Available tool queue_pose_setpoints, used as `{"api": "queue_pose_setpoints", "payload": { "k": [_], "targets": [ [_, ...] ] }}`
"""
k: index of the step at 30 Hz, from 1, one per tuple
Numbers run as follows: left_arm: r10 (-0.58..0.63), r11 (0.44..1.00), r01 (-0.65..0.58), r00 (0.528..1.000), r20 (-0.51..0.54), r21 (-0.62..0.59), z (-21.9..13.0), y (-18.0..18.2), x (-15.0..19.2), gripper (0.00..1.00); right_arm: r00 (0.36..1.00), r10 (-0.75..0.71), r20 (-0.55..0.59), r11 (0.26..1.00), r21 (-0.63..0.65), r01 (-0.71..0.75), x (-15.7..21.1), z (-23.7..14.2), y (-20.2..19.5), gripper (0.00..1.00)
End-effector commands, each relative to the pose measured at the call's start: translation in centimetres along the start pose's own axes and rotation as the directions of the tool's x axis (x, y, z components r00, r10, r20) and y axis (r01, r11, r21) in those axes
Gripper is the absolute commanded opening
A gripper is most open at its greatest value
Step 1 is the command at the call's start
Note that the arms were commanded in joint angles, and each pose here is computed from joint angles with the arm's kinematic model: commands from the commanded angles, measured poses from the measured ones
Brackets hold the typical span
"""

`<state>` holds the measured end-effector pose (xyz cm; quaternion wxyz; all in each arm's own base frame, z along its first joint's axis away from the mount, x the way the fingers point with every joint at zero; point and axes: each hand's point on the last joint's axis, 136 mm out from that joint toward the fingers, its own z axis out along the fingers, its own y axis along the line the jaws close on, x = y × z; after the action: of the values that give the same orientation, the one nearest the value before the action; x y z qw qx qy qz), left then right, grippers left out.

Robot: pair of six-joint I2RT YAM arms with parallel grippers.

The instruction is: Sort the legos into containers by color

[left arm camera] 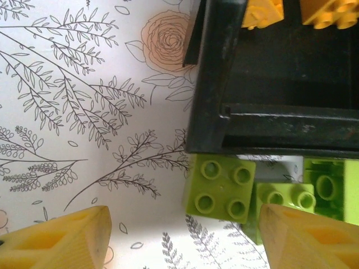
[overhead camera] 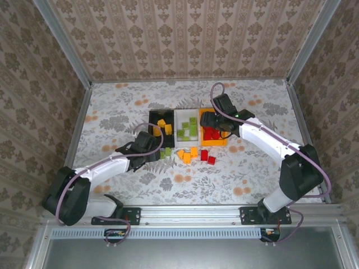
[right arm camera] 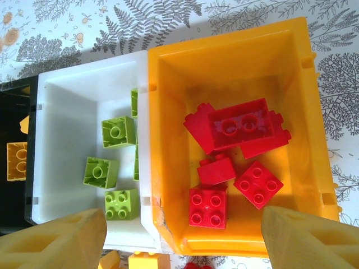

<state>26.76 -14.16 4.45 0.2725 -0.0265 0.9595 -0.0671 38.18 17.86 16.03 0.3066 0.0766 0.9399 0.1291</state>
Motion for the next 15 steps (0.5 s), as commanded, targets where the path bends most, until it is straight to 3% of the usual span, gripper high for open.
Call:
{"api": "queue_pose_setpoints", "payload": {
  "k": [1, 6, 12, 15],
  "targets": [
    [0.000, 0.999, -0.001, 0.999, -0.051, -0.035, 1.3, 0.8, 0.7, 0.69, 1.000, 0.008, 0.018, 1.000, -0.007, -0.007, -0.2, -0.7, 0.0, 0.74],
    [-0.044, 0.995, 0.036, 0.994, -0.097, -0.089, 1.4, 2.4, 2.4, 0.59, 0.999, 0.008, 0.032, 1.000, -0.005, -0.008, -0.3, -1.3, -0.2, 0.74],
    [-0.106, 0.981, 0.083, 0.987, -0.125, -0.176, -0.6, 5.8, 5.4, 0.55, 0.999, 0.012, 0.035, 1.000, -0.014, -0.012, -0.2, -1.6, -0.2, 0.74],
    [-0.128, 0.981, 0.112, 0.987, -0.100, -0.157, -2.1, 6.3, 5.7, 0.55, 0.999, 0.013, 0.039, 1.000, -0.024, -0.012, -0.2, -1.9, -0.1, 0.74]
  ]
}}
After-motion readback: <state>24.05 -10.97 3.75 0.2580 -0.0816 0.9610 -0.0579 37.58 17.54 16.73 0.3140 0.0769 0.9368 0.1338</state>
